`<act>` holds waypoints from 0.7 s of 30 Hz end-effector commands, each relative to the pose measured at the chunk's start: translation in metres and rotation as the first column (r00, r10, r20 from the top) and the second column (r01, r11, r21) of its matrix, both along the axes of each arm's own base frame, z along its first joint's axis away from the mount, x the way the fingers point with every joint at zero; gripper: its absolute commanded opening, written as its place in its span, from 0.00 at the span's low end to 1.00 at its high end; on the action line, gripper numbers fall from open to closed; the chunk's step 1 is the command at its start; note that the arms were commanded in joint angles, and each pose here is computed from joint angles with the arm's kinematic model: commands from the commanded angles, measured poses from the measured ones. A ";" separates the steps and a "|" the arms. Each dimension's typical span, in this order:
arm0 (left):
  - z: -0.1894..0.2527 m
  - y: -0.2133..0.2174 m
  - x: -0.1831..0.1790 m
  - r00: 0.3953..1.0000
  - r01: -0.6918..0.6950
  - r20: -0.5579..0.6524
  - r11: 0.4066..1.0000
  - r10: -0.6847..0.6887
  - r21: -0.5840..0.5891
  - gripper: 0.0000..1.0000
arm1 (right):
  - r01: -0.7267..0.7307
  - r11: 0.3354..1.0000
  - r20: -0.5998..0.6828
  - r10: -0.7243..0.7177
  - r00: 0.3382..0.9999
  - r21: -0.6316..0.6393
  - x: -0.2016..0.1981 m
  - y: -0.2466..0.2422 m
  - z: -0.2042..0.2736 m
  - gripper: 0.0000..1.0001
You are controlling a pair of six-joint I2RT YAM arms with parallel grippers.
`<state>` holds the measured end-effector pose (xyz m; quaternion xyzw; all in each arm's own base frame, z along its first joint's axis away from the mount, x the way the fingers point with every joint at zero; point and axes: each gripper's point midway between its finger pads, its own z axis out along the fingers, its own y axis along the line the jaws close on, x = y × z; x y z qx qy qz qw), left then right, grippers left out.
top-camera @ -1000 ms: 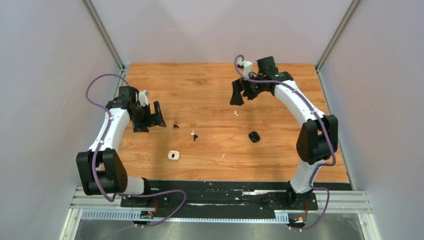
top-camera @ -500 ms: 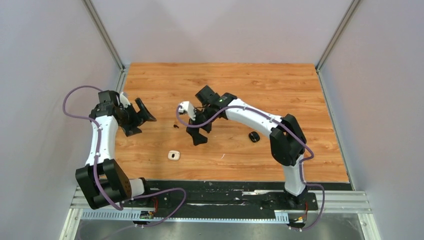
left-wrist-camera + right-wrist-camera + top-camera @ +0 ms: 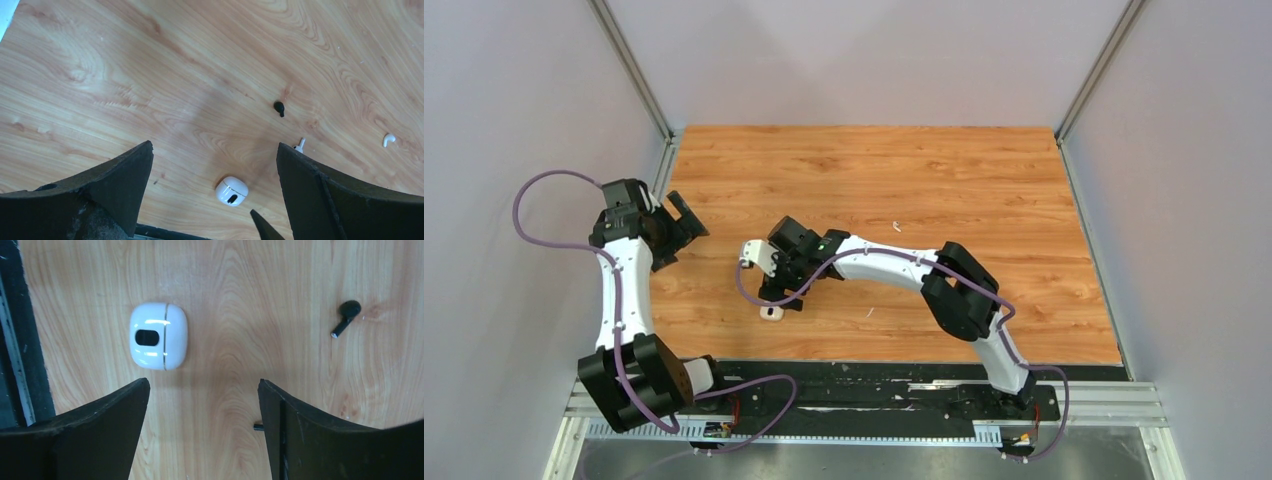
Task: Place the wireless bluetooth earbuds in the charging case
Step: Pick up the charging case at the center of the board.
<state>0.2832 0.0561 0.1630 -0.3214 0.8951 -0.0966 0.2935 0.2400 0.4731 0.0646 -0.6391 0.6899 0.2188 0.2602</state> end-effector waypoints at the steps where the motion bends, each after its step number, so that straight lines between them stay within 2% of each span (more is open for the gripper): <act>1: 0.024 0.006 0.006 0.997 -0.012 0.077 0.999 0.008 0.046 1.00 | -0.031 0.995 0.018 0.029 0.999 0.094 -0.011 0.026 0.018 0.80; 9: 0.018 0.003 0.001 0.998 -0.016 0.059 0.999 0.015 0.029 1.00 | -0.013 0.993 -0.074 0.021 0.997 0.115 -0.032 0.034 0.015 0.81; 14: 0.014 0.001 -0.002 0.998 -0.045 0.030 0.999 0.046 -0.019 1.00 | 0.074 0.990 -0.041 -0.069 0.997 0.117 -0.025 0.044 0.008 0.82; 21: 0.007 -0.002 -0.001 0.999 -0.051 0.000 0.997 0.051 -0.057 1.00 | 0.058 0.995 -0.010 -0.057 0.998 0.080 -0.027 0.047 -0.014 0.80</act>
